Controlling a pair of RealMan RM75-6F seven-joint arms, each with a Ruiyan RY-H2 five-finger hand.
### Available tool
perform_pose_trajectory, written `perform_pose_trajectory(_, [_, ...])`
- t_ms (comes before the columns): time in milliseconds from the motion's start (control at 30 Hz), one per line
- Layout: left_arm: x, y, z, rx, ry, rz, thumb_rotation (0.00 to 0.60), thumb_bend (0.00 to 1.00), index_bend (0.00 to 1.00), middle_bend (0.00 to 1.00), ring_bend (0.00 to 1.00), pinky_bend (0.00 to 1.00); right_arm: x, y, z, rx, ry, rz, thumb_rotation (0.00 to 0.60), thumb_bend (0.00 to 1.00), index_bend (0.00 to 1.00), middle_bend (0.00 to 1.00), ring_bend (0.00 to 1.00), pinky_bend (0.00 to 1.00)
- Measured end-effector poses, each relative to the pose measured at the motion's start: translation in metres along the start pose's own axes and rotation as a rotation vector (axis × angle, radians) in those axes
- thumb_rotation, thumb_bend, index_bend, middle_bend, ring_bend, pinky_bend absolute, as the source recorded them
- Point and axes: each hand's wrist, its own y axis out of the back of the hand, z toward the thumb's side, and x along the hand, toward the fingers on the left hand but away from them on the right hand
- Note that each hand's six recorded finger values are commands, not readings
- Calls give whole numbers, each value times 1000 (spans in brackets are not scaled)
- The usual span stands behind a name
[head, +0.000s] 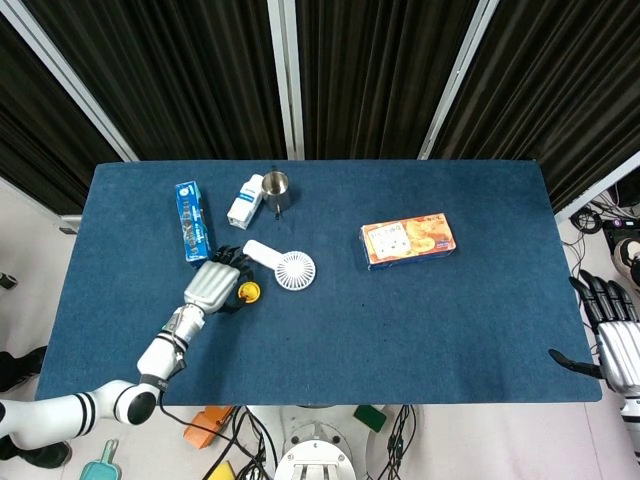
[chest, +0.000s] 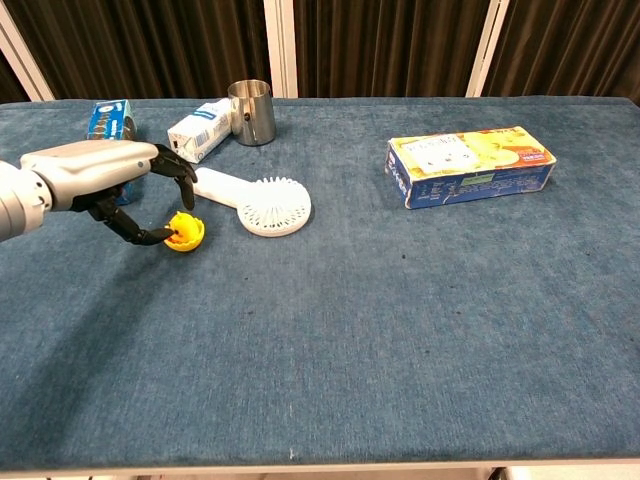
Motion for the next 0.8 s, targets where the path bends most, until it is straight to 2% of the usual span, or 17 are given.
perform_pose_trajectory(200, [-10,12,-7,-1,14,50,600,346,352,145,6,0,0,2,-1,0,-2,-1,600,141,0,12,0,35])
perform_pose_trajectory(400, [-42,40,-42,-55,93,179,600,336,335,145,24,0,1,3,-7,-6,-16,2,600,141,0,12,0,35])
perform_pose_trajectory(500, [-68,53,-67,-91,148,262,600,331,315,144,32,0,2,2,-9,-12,-18,0,600,141,0,12,0,35])
perform_pose_trajectory(633, [-117,67,-103,-110,230,367,600,323,307,145,38,0,4,2,-8,-14,-12,-7,600,141,0,12,0,35])
perform_pose_trajectory(800, [-182,67,-128,-94,306,412,600,301,306,145,41,0,3,2,-6,-13,-5,-9,600,142,0,12,0,35])
